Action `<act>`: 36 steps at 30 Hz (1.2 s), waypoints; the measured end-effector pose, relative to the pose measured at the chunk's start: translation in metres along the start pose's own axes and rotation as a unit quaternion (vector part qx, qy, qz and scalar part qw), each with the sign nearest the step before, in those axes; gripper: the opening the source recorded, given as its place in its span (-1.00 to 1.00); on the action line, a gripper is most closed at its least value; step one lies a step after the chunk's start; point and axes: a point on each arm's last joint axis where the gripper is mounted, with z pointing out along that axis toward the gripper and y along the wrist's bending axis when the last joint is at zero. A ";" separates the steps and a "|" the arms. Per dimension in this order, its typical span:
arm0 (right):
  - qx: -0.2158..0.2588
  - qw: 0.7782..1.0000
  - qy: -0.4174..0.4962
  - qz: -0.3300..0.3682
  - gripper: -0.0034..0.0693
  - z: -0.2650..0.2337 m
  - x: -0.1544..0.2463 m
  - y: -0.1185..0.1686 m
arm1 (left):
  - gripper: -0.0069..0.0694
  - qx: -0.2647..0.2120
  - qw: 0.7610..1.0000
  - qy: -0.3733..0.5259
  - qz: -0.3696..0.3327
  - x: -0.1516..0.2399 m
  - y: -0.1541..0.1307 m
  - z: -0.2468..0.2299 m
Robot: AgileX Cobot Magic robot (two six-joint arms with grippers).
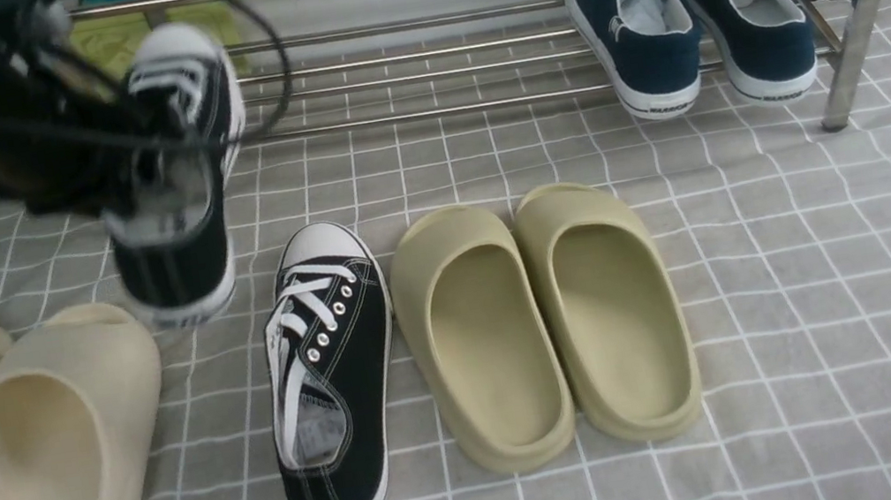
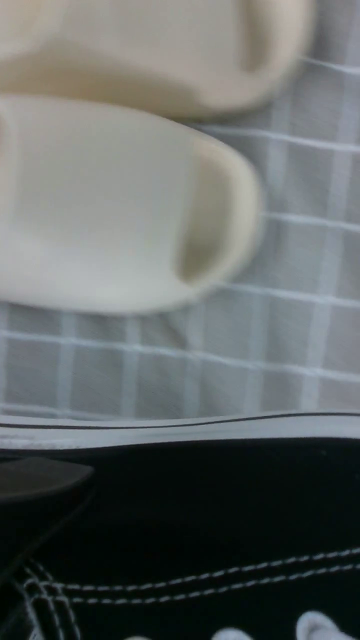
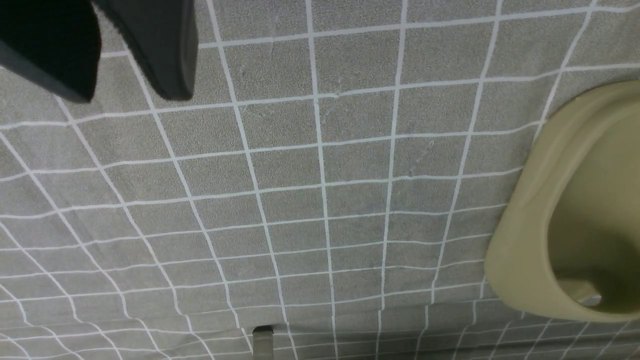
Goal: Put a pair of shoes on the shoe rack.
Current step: Use the left arm to put a shoe into the shoe rack, then use the left arm to grab the shoe closest to it
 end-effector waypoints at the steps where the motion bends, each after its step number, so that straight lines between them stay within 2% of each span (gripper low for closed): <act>1: 0.000 1.000 0.000 0.000 -0.25 0.000 0.000 0.000 | -0.85 0.002 1.000 0.002 -0.001 -0.014 -0.004 0.016; 6: 0.000 1.000 0.000 0.000 -0.25 0.000 0.000 0.000 | -0.85 0.009 1.000 -0.017 0.002 -0.057 -0.015 0.062; 17: 0.000 1.000 0.000 0.000 -0.25 0.000 0.000 0.000 | -0.85 0.015 0.995 -0.101 -0.018 -0.096 -0.022 0.129; 21: 0.000 1.000 0.000 0.000 -0.25 0.000 0.000 0.000 | -0.69 0.008 0.993 -0.115 -0.009 -0.096 -0.020 0.143; 22: 0.000 1.000 0.000 0.000 -0.25 0.000 0.000 0.000 | -0.47 0.012 0.992 -0.128 -0.010 -0.098 -0.021 0.142; 26: 0.000 1.000 0.000 0.000 -0.25 0.000 0.000 0.000 | 0.04 0.012 0.992 -0.127 -0.016 -0.101 -0.022 0.125; 27: 0.000 1.000 0.000 0.000 -0.25 0.000 0.000 0.000 | 0.04 0.013 0.992 -0.128 -0.017 -0.101 -0.022 0.123; 29: 0.000 1.000 0.000 0.000 -0.25 0.000 0.000 0.000 | 0.24 0.003 0.995 -0.101 -0.021 -0.099 -0.021 0.098; 31: 0.000 1.000 0.000 0.000 -0.25 0.000 0.000 0.000 | 0.28 -0.002 0.996 -0.083 -0.023 -0.097 -0.021 0.081; 32: 0.000 1.000 0.000 0.000 -0.25 0.000 0.000 0.000 | 0.30 -0.012 0.998 -0.051 -0.022 -0.091 -0.020 0.055; 36: 0.000 1.000 0.000 0.000 -0.25 0.000 0.000 0.000 | 0.27 -0.014 1.000 -0.024 0.003 -0.082 -0.019 0.000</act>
